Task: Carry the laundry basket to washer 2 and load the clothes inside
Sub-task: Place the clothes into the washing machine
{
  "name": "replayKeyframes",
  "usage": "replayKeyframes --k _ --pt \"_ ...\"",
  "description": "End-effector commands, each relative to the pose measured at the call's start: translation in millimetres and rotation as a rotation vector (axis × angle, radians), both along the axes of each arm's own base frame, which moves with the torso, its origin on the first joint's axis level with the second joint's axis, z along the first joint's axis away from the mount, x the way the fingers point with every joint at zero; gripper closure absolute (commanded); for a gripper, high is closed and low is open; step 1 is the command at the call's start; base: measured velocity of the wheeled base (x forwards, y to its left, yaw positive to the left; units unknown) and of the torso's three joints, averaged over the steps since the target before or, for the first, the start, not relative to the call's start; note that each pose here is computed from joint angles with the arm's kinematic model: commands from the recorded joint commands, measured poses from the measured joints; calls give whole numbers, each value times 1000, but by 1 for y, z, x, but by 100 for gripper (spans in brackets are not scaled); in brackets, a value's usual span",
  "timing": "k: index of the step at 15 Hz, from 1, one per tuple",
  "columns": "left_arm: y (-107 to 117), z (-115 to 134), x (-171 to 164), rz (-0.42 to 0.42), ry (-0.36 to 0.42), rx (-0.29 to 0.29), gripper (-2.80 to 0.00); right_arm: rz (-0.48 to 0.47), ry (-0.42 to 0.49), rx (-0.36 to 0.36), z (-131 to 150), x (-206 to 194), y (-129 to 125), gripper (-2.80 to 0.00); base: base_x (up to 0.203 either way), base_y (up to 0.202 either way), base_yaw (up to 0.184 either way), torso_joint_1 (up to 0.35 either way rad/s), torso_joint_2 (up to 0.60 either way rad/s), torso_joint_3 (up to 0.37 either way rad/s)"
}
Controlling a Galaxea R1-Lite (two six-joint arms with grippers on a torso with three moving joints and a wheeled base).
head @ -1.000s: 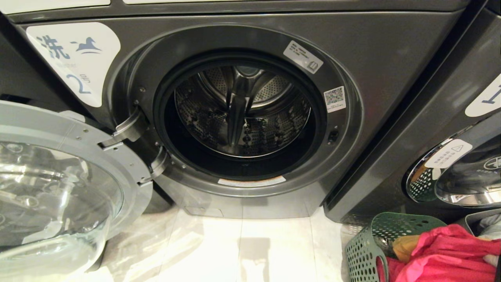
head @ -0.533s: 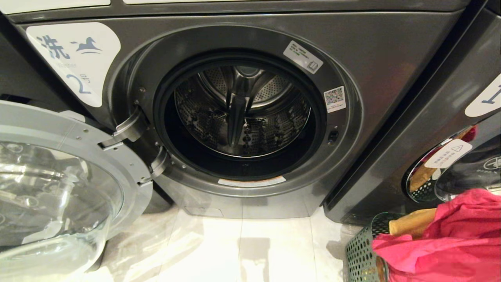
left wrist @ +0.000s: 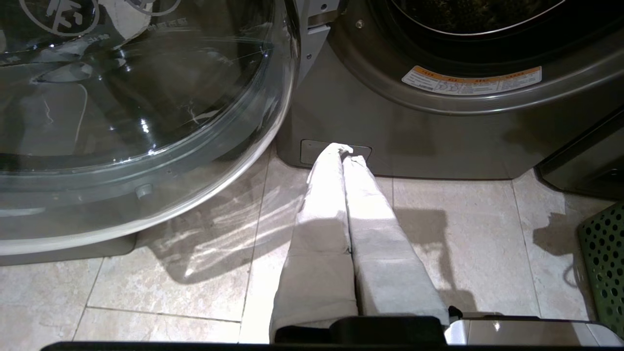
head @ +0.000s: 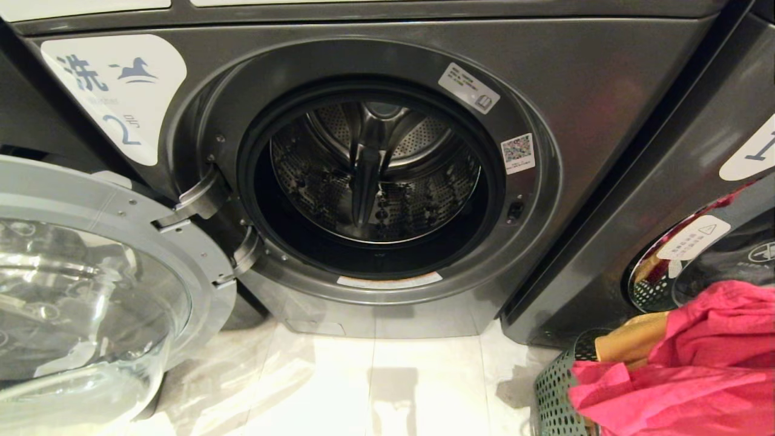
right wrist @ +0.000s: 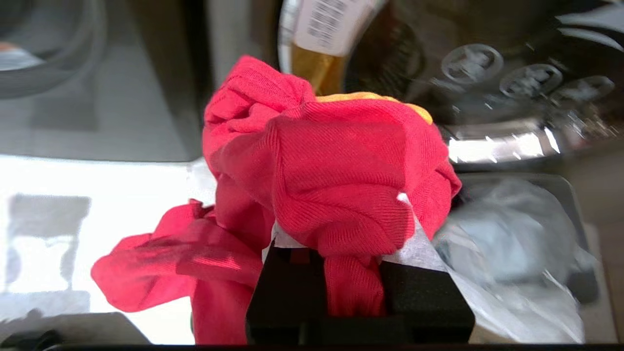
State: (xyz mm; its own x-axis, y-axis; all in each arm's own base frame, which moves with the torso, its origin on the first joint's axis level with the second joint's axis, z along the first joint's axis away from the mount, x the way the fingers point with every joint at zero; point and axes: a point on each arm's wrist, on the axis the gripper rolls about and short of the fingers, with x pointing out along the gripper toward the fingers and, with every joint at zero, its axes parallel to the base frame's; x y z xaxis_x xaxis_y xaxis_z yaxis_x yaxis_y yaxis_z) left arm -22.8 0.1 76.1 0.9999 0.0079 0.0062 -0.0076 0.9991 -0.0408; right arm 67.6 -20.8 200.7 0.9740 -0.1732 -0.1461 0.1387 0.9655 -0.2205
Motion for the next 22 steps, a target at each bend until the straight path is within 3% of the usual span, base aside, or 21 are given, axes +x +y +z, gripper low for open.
replayKeyframes --k 1,7,14,18,22 --pt "0 0 0 1 0 -1 0 60 -16 -8 3 -1 4 0 0 0 0 0 0 0" --pt "0 0 0 1 0 -1 0 314 -49 -14 24 12 22 0 0 0 0 0 0 0" --pt "0 0 0 1 0 -1 0 370 -146 -28 71 30 31 0 0 0 0 0 0 0" --pt "0 0 0 1 0 -1 0 503 -157 -19 80 35 46 0 0 0 0 0 0 0" --pt "0 0 0 1 0 -1 0 665 -114 -17 81 49 77 0 0 0 0 0 0 0"
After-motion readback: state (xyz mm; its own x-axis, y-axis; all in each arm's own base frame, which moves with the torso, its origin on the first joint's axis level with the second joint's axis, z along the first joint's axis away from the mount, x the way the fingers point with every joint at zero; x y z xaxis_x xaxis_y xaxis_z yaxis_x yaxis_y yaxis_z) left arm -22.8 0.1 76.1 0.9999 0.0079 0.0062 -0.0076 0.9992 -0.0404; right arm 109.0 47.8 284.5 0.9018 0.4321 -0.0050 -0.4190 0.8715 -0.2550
